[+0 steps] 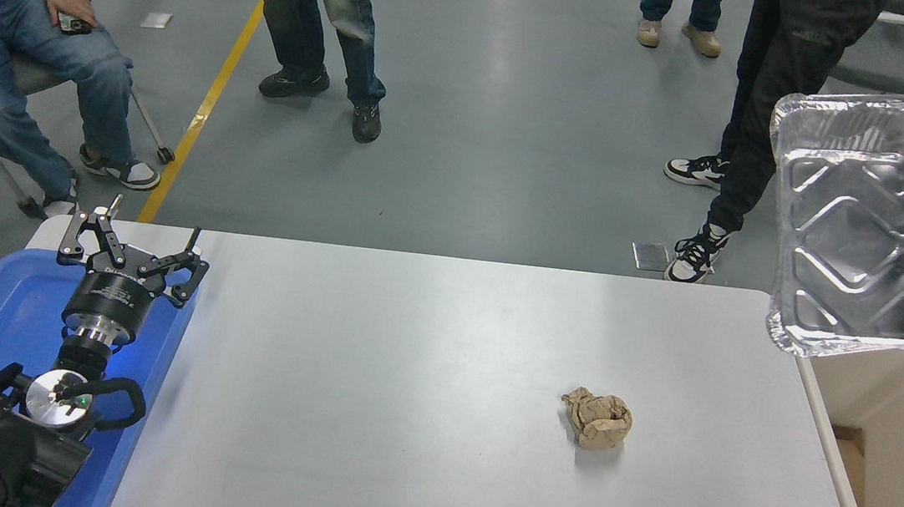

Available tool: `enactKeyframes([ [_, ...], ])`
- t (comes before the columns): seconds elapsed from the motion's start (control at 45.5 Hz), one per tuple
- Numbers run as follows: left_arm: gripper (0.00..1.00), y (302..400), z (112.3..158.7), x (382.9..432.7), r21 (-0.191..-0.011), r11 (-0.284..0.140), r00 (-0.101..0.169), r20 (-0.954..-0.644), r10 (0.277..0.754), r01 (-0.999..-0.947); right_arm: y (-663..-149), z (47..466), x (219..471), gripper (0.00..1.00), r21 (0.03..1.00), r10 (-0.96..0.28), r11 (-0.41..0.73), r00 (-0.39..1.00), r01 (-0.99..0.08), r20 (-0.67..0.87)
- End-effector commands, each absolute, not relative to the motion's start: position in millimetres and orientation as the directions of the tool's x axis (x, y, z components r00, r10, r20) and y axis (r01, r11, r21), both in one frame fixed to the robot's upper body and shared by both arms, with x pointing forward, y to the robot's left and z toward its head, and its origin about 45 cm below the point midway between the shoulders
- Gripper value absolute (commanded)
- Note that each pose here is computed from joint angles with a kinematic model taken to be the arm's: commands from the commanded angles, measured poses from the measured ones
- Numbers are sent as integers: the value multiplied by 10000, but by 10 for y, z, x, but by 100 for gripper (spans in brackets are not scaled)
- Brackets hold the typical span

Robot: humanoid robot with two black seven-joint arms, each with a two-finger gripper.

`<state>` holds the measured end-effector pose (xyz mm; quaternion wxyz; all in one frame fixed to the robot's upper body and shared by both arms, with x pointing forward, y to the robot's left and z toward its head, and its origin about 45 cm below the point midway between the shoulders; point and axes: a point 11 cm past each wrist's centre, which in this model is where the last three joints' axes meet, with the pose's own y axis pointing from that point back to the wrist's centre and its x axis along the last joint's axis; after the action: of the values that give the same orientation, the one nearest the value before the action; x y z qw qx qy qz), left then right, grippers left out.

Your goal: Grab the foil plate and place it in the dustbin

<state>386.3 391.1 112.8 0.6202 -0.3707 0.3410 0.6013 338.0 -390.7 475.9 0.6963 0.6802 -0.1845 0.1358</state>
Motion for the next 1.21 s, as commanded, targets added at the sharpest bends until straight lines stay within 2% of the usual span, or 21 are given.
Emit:
enactKeyframes([
  [0.0,99,3913,1123,3857,-483,14,428,-8690,4929,-9988,-4088,4871,3438,0,8794,-832,807,8760,-4692,4751],
  [0.154,99,3917,1125,3857,-501,-21,425,-8699,4914,-9987,-4466,4705,3441,0,8835,-928,1605,8844,-4401,4574],
  [0.264,99,3923,1123,3855,-494,-42,410,-8701,4911,-9988,-4872,4428,3340,0,8950,-1004,2360,9066,-3786,4100],
  [0.352,99,3923,1123,3855,-494,-42,410,-8701,4911,-9988,-5208,4085,3248,0,8912,-1009,2962,9166,-3434,3868],
  [0.527,99,3916,1131,3863,-515,-18,440,-8698,4914,-9987,-5851,3392,3105,0,8262,-719,4157,8918,-3802,4466],
  [0.549,99,3918,1132,3863,-521,-29,440,-8702,4908,-9986,-6025,3168,3053,0,8017,-530,4529,8859,-3900,4609],
  [0.637,99,3921,1129,3861,-509,-38,425,-8701,4911,-9987,-6238,2800,2996,0,7611,-183,4940,8702,-4203,4924],
  [0.769,99,3918,1132,3863,-521,-29,440,-8702,4908,-9986,-6285,2196,3004,0,7346,130,4998,8520,-4589,5234],
  [0.857,99,3916,1131,3863,-515,-17,440,-8698,4914,-9987,-6354,1825,2912,0,7073,28,5212,8297,-4776,5582],
  [0.989,99,3916,1131,3863,-515,-17,440,-8698,4914,-9987,-6282,1549,2944,0,6846,-56,5275,8038,-5031,5949],
  [1.187,99,3913,1137,3869,-526,-3,457,-8692,4923,-9986,-6134,1216,2847,0,6968,-61,5218,8147,-4921,5799],
])
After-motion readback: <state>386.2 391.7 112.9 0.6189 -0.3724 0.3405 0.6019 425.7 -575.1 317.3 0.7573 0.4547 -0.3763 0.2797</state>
